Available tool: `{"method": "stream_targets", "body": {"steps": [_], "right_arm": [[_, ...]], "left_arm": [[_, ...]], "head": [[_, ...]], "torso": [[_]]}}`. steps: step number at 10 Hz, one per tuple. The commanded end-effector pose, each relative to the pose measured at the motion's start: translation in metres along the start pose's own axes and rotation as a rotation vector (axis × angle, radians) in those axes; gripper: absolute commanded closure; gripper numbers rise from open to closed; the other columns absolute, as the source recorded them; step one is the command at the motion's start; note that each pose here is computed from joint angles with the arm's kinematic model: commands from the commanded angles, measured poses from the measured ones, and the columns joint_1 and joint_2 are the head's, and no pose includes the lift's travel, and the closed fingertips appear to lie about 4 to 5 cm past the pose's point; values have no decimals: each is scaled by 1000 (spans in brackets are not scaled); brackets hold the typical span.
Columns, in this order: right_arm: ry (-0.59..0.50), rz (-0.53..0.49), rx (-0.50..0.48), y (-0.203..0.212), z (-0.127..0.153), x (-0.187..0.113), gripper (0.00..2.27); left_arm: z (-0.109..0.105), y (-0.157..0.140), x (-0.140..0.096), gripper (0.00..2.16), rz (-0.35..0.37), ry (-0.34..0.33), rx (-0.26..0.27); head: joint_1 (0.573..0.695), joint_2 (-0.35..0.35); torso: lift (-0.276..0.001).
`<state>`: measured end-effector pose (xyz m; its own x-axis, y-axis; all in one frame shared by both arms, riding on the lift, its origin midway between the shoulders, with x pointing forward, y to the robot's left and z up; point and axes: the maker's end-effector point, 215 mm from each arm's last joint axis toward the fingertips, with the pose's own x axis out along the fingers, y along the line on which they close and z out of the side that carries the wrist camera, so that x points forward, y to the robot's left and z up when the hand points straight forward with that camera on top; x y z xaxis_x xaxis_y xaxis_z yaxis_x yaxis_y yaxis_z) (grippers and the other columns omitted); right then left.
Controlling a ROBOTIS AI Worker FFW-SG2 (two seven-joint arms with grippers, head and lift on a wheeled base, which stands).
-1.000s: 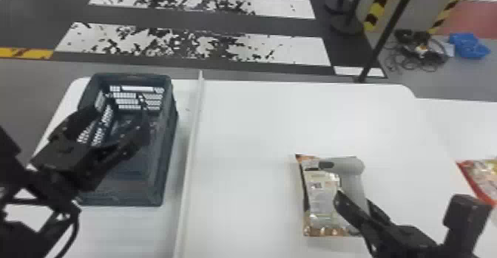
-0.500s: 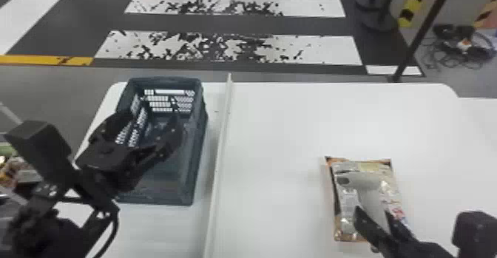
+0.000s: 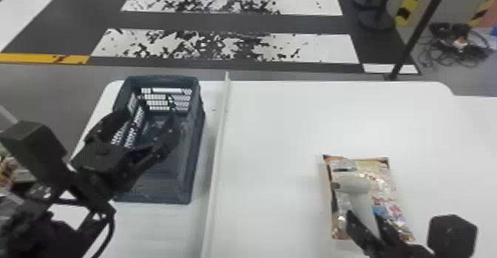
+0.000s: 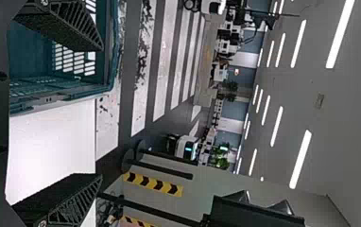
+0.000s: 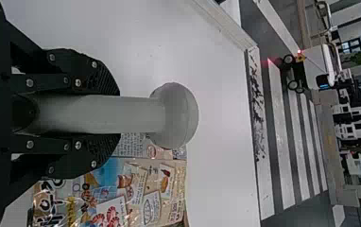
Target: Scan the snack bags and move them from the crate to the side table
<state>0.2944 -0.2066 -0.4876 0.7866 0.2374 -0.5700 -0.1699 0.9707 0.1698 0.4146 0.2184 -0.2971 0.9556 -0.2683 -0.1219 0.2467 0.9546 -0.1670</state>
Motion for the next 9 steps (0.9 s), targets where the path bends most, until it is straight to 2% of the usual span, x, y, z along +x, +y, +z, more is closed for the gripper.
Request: {"method": "stream_targets", "body": {"steps": [1, 6, 9], "right_arm": [[9, -3, -10, -1, -8, 3, 2236], [19, -8, -7, -8, -23, 9, 2236], [-26, 6, 3, -6, -8, 5, 2236]], "left_arm": [[1, -1, -1, 39, -1, -1, 1], [-2, -2, -5, 39, -3, 6, -3], [-1, -3, -7, 39, 0, 1, -6]], "head": [[695, 20], [695, 12], [695, 9]], "torso": [[-87], [-87], [-87]]}}
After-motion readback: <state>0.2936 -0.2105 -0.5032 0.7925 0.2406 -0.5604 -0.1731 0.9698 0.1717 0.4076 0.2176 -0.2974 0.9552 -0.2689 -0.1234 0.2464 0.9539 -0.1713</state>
